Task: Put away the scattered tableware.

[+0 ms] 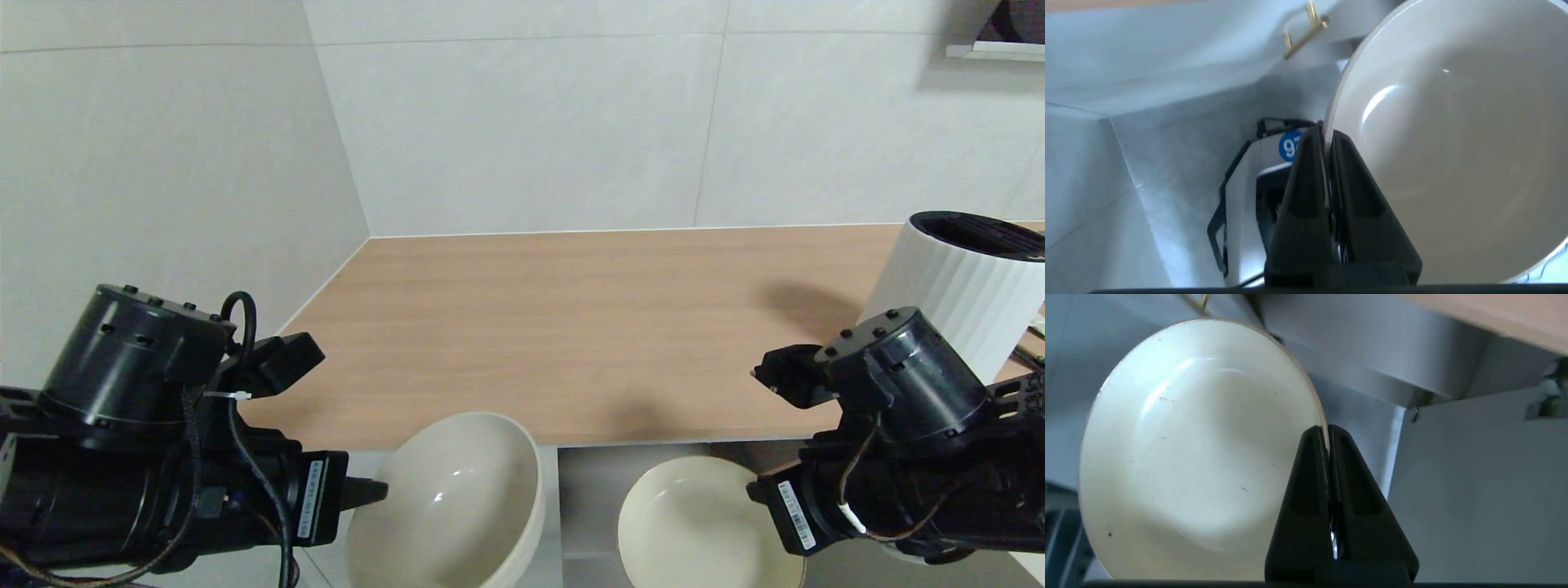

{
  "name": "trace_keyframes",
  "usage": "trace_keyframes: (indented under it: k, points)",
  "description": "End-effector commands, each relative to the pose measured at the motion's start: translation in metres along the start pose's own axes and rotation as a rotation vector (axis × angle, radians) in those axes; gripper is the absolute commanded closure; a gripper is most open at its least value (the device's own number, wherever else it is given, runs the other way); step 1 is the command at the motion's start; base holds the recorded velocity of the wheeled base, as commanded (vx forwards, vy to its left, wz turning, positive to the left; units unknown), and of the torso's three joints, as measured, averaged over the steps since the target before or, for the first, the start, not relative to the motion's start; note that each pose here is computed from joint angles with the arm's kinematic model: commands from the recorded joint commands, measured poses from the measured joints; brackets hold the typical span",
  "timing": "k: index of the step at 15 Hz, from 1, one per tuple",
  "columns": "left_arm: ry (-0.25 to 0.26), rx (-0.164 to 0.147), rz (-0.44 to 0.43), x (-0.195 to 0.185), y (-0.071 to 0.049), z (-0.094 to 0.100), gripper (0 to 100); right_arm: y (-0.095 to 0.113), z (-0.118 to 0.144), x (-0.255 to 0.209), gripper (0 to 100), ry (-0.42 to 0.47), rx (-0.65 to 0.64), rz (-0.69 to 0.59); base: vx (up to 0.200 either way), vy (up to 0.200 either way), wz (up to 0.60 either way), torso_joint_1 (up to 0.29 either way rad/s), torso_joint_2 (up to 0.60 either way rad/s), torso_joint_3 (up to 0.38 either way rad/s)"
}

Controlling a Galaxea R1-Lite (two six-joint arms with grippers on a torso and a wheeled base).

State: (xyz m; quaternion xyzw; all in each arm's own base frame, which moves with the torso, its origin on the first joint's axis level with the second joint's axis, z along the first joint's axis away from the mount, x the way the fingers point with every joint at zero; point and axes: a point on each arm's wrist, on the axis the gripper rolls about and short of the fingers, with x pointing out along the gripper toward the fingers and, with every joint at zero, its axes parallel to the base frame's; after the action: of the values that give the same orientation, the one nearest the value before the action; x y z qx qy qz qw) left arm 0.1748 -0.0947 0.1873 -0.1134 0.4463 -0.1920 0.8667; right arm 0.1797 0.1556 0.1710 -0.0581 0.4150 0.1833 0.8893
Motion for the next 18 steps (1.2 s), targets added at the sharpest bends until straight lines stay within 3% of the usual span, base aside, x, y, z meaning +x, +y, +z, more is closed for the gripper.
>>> trace_keyframes:
  k: [1,4,12,18]
  points:
    - [0.019,0.018,-0.007,0.001,-0.003,-0.003,100,0.005,-0.005,0.005,100,0.030,-0.023,0.005,0.000,0.000,0.00,0.000,0.00,0.000]
    - [0.047,0.042,-0.015,0.004,-0.006,-0.009,100,0.005,-0.008,0.007,100,0.041,-0.031,0.003,0.000,0.000,0.00,0.000,0.00,0.000]
    - [0.058,0.045,-0.014,0.007,-0.007,-0.011,100,0.007,-0.010,0.010,100,0.054,-0.043,0.002,0.000,0.000,0.00,-0.007,0.01,0.012]
    - [0.075,0.045,-0.009,0.011,-0.006,-0.012,100,0.008,-0.011,0.010,100,0.060,-0.058,0.003,0.000,0.000,0.00,-0.180,0.43,0.242]
